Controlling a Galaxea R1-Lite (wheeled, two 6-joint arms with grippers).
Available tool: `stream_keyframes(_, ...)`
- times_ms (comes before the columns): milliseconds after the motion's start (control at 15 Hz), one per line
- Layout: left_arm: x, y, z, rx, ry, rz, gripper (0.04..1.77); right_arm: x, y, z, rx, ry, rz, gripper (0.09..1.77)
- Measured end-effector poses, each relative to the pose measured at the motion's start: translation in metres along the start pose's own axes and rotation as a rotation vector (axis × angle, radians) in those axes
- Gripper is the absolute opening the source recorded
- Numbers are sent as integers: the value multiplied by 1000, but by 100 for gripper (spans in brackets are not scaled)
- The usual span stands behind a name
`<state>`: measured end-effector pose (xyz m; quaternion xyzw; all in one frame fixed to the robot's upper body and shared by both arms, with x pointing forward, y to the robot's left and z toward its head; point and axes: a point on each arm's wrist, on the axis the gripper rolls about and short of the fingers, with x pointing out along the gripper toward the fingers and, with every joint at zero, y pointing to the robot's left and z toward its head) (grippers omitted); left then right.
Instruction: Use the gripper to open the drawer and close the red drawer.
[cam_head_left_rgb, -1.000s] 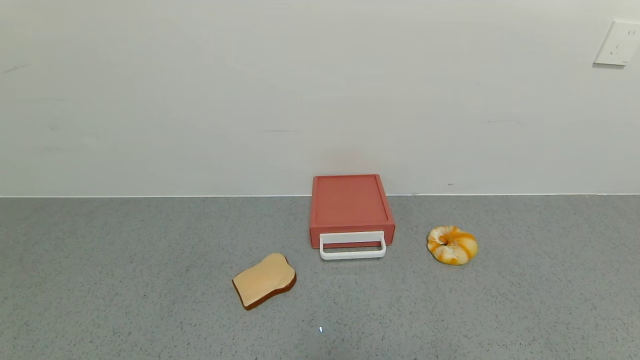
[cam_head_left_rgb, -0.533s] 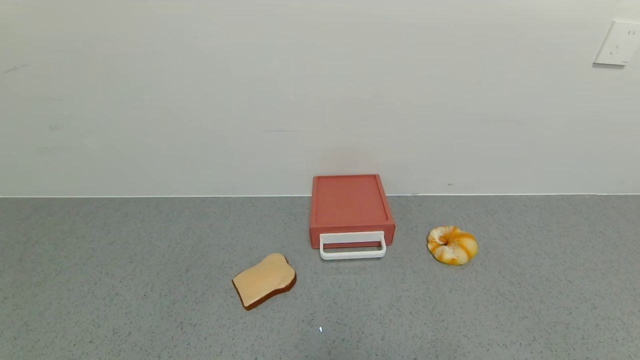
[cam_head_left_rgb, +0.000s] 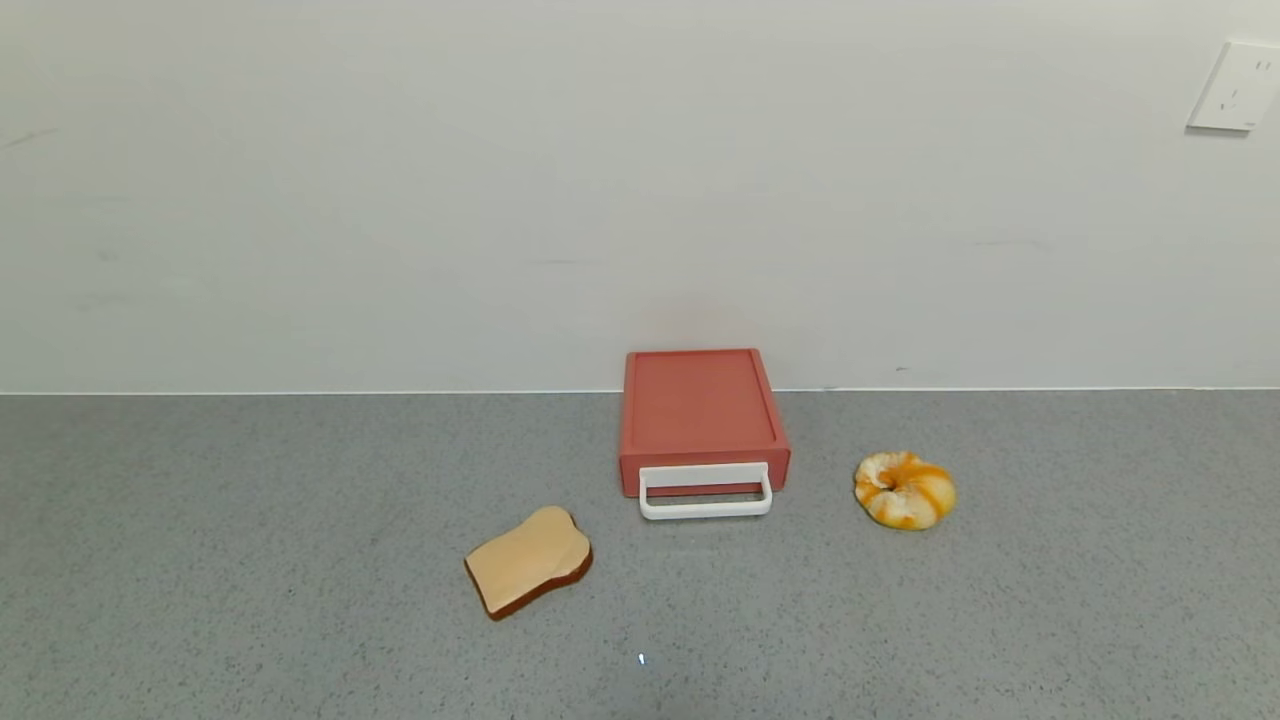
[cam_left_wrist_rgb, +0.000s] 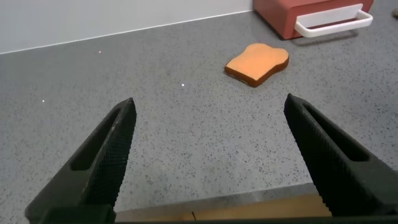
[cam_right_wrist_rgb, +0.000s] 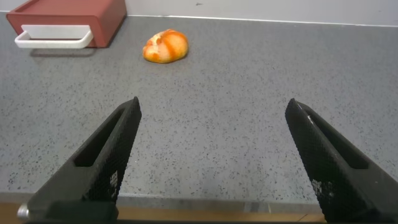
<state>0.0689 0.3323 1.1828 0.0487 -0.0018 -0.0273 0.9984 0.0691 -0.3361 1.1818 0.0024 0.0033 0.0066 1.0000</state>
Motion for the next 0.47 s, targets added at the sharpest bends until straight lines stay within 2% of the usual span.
stream_keyframes(467,0,0,1,-4,-6,1,172,0,0,0,0,0,0,171)
